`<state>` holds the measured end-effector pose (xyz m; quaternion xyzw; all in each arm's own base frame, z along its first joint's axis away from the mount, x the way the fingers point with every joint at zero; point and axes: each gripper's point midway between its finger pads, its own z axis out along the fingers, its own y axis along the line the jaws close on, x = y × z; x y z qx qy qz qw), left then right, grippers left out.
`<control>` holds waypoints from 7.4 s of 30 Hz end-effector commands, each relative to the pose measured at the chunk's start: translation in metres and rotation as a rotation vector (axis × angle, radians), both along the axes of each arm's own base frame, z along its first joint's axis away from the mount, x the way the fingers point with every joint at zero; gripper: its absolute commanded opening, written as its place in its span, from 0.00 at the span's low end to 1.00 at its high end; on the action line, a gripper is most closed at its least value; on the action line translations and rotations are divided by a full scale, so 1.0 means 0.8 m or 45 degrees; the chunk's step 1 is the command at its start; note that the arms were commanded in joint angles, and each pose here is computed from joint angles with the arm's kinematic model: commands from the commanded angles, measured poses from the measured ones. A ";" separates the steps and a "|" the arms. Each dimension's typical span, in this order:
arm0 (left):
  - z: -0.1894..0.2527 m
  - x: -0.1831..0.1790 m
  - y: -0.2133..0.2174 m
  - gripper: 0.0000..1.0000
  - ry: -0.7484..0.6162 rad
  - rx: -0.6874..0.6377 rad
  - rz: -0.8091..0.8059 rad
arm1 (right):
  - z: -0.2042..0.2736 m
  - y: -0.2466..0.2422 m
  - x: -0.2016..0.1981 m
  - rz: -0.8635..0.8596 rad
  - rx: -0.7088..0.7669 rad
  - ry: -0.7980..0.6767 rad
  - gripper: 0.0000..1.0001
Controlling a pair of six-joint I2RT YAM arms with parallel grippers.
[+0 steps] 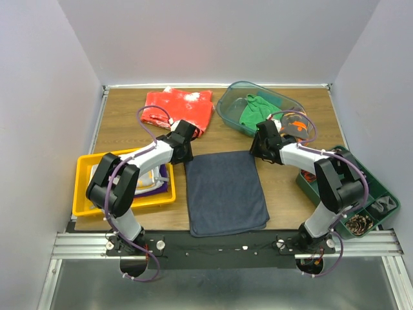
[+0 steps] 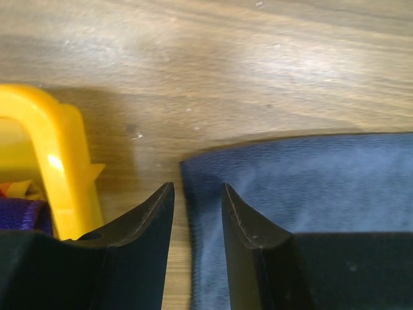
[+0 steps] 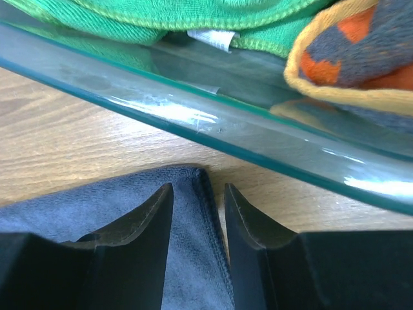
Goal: Fold and stack the towels
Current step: Fold the towel at the center of the board, then pick up the towel from the center of the board.
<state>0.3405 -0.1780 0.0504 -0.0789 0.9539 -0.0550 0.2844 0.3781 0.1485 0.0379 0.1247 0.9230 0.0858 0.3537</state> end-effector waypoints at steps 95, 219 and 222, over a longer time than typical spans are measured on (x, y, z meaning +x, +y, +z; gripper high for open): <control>-0.006 -0.183 -0.019 0.41 -0.030 -0.211 -0.048 | 0.006 -0.007 -0.200 -0.052 0.295 0.186 0.49; -0.033 -0.201 0.018 0.63 -0.028 -0.086 -0.068 | -0.017 0.011 -0.196 0.053 0.141 0.203 0.66; -0.045 -0.206 0.008 0.56 -0.001 -0.111 -0.088 | -0.026 0.007 -0.205 0.046 0.071 0.234 0.62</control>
